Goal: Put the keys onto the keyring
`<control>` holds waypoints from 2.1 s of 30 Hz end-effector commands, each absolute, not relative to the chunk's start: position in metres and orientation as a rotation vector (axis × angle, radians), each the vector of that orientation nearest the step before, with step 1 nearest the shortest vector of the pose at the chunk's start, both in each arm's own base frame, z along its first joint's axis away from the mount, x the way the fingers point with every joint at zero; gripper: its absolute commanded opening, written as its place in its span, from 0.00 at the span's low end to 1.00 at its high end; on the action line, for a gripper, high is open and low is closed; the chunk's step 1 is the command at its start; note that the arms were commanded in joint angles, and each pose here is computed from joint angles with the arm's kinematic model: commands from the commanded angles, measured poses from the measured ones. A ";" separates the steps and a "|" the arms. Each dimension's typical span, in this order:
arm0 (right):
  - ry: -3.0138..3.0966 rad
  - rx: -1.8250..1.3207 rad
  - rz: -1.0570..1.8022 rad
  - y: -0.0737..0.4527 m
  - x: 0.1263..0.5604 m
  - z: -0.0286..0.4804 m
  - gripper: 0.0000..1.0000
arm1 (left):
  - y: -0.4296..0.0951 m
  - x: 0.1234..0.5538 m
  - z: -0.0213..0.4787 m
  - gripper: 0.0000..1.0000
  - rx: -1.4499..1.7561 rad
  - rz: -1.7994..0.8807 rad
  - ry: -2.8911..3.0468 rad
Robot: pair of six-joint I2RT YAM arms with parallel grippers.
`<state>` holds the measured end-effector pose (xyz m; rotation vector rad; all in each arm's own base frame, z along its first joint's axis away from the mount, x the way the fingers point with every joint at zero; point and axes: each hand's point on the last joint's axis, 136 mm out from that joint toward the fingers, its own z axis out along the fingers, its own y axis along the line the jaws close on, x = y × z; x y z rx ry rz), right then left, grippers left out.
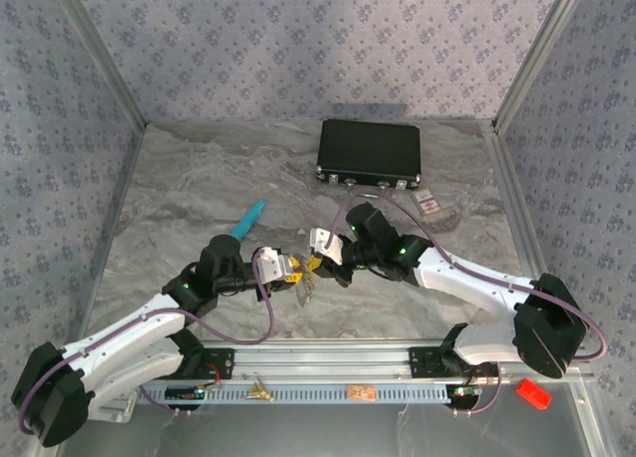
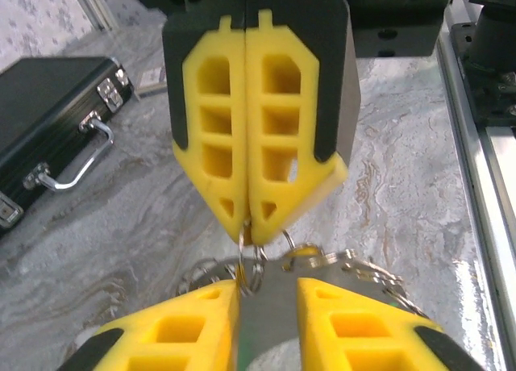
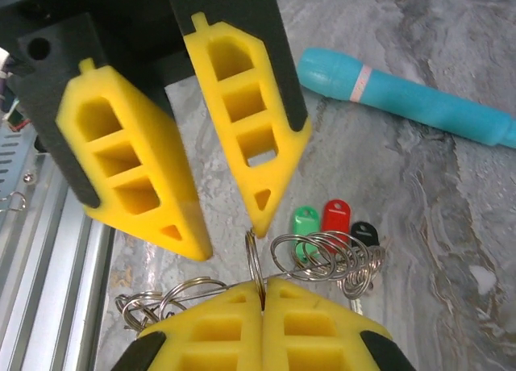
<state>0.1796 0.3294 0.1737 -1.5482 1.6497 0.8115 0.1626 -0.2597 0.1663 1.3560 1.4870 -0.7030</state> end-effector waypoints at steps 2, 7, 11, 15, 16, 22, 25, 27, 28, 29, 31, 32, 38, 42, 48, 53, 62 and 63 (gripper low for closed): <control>1.691 -1.599 0.716 0.325 0.185 0.178 0.00 | -0.259 0.163 0.178 0.29 1.379 -0.674 1.488; 1.726 -1.643 0.679 0.324 0.184 0.177 0.00 | -0.259 0.164 0.176 0.31 1.384 -0.677 1.507; 1.729 -1.666 0.661 0.326 0.183 0.179 0.00 | -0.261 0.163 0.175 0.31 1.391 -0.694 1.512; 1.723 -1.684 0.660 0.330 0.181 0.180 0.00 | -0.263 0.163 0.174 0.31 1.395 -0.701 1.517; 1.719 -1.689 0.659 0.331 0.181 0.181 0.00 | -0.263 0.164 0.175 0.31 1.393 -0.700 1.520; 1.703 -1.716 0.666 0.337 0.177 0.181 0.00 | -0.263 0.166 0.175 0.30 1.379 -0.700 1.524; 1.699 -1.731 0.667 0.339 0.175 0.180 0.00 | -0.264 0.167 0.177 0.28 1.367 -0.705 1.524; 1.692 -1.735 0.668 0.341 0.174 0.182 0.00 | -0.265 0.167 0.177 0.25 1.362 -0.710 1.527; 1.691 -1.736 0.669 0.341 0.174 0.182 0.00 | -0.265 0.167 0.177 0.24 1.359 -0.713 1.528; 1.689 -1.738 0.669 0.342 0.173 0.182 0.00 | -0.265 0.167 0.178 0.23 1.356 -0.713 1.527; 1.687 -1.741 0.674 0.342 0.172 0.182 0.00 | -0.265 0.167 0.178 0.18 1.352 -0.716 1.528; 1.684 -1.742 0.680 0.343 0.171 0.183 0.00 | -0.265 0.167 0.179 0.15 1.350 -0.717 1.527; 1.676 -1.688 0.740 0.339 0.170 0.188 0.16 | -0.266 0.169 0.183 0.00 1.321 -0.733 1.529; 1.635 -1.567 0.847 0.326 0.173 0.202 0.26 | -0.269 0.173 0.193 0.00 1.227 -0.775 1.514; 1.611 -1.520 0.926 0.322 0.174 0.207 0.28 | -0.271 0.178 0.205 0.00 1.115 -0.816 1.454; 1.592 -1.498 0.949 0.324 0.178 0.205 0.29 | -0.272 0.172 0.204 0.00 1.124 -0.848 1.435; 1.576 -1.485 1.004 0.331 0.182 0.198 0.27 | -0.273 0.166 0.203 0.00 1.150 -0.871 1.416; 1.577 -1.487 1.009 0.332 0.182 0.196 0.26 | -0.273 0.166 0.203 0.00 1.150 -0.872 1.416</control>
